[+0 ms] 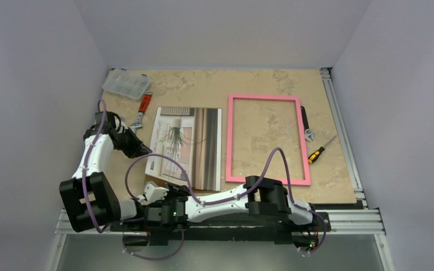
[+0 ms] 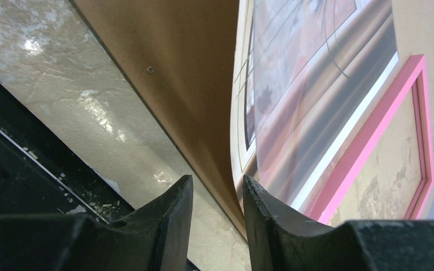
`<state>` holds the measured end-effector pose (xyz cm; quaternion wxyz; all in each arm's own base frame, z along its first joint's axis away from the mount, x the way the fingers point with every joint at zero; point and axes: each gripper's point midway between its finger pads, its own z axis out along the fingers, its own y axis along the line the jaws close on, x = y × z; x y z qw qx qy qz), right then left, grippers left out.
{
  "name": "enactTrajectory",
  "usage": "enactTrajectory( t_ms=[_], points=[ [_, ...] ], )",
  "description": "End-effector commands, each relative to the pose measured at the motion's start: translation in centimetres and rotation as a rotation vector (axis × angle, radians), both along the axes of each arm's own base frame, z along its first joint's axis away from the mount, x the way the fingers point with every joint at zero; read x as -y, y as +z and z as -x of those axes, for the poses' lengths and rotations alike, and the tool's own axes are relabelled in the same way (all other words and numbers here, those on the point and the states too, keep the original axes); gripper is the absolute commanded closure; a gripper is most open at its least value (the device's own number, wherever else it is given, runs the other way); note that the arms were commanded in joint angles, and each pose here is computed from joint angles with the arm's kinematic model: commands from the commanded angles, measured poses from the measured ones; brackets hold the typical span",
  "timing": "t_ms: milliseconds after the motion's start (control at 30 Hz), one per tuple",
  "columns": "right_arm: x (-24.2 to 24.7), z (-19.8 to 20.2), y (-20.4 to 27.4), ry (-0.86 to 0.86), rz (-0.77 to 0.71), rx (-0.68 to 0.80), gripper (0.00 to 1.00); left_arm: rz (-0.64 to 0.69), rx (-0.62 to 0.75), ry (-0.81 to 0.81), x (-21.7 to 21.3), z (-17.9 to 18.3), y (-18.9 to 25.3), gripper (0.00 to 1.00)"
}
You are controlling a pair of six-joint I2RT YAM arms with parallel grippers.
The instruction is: Take the photo out of the frame
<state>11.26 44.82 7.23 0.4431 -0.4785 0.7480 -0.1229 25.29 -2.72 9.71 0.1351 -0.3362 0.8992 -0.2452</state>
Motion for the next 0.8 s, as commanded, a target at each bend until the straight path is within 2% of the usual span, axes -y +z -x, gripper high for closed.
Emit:
enactTrajectory(
  t_ms=[0, 267, 767],
  points=[
    [-0.8, 0.3, 2.6, 0.006, -0.094, -0.005, 0.64, -0.021, 0.049, -0.02, -0.3, -1.0, 0.9, 1.0],
    [-0.7, -0.9, 1.3, -0.018, -0.047, 0.068, 0.65, -0.016, 0.055, -0.021, -0.1, -0.9, 1.2, 1.0],
    [-1.4, -3.3, -0.5, -0.04, -0.014, 0.114, 0.69, -0.011, 0.058, -0.024, 0.0, -0.9, 1.4, 1.0]
  ],
)
